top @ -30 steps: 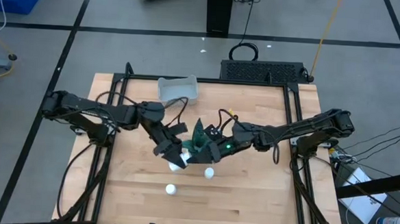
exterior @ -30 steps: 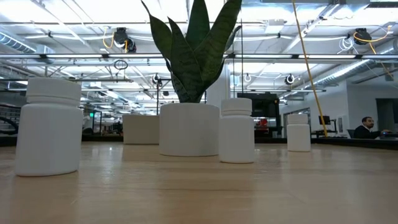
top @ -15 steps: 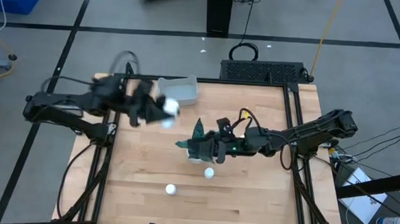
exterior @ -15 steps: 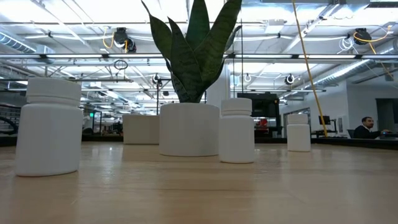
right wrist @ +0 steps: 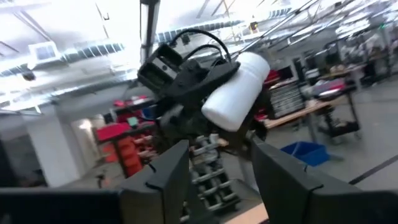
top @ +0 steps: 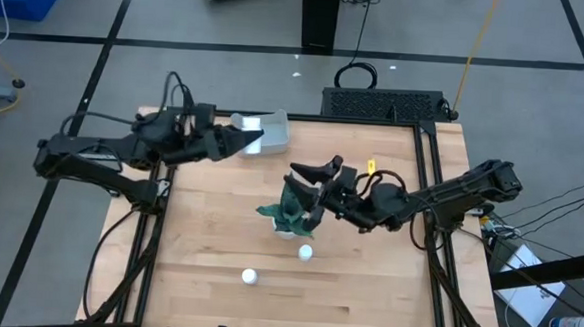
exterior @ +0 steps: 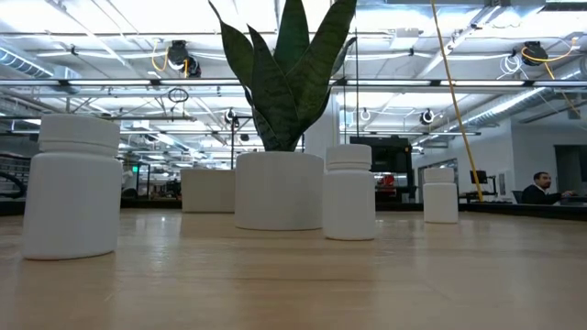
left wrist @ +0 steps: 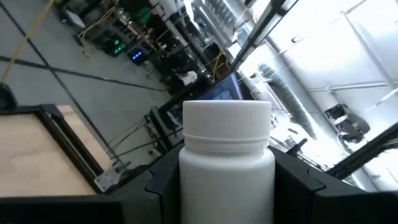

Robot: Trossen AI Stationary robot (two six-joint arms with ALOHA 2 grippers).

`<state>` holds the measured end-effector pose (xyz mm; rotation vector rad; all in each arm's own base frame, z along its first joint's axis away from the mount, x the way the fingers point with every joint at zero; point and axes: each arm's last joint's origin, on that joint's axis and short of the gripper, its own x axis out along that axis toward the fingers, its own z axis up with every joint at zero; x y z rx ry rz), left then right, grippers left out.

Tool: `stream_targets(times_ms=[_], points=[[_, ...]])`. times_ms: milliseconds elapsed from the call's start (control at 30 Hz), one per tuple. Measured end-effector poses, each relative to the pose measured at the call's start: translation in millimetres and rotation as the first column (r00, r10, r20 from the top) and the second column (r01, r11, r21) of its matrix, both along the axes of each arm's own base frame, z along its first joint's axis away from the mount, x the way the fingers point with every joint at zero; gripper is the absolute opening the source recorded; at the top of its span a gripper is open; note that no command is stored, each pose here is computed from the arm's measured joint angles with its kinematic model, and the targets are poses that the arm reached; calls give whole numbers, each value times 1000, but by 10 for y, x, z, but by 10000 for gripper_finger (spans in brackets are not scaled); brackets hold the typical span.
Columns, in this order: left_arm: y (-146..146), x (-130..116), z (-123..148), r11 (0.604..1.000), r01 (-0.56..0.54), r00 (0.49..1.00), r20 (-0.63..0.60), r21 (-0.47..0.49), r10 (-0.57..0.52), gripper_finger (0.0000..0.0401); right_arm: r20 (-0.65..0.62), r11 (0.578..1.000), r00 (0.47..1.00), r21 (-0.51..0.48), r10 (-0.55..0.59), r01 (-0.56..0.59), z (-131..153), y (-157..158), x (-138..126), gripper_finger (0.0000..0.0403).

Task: Pick and place pill bottles into a basket
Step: Put the white medicine bottle into the gray bin

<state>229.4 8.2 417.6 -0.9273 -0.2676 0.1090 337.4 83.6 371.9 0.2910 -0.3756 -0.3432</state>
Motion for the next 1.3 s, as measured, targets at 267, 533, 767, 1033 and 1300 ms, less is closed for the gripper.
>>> stream_targets(times_ms=[267,533,767,1033,1300], points=[[9,266,-143,1000,-15,999,-30,5,15,175,16,992,1000,122,14,-16,-48,-130,122,172],[-21,402,-201,999,-3,1000,-24,44,4,175,163,878,967,409,198,-248,-108,-323,219,246],[-86,398,-195,997,24,999,-25,71,-23,175,171,859,946,399,276,-322,-105,-392,239,300],[-178,399,-202,994,68,997,-34,80,-65,175,177,858,945,397,277,-326,-99,-432,243,294],[-172,400,-203,994,71,997,-35,84,-69,175,179,844,935,403,306,-354,-104,-470,252,262]])
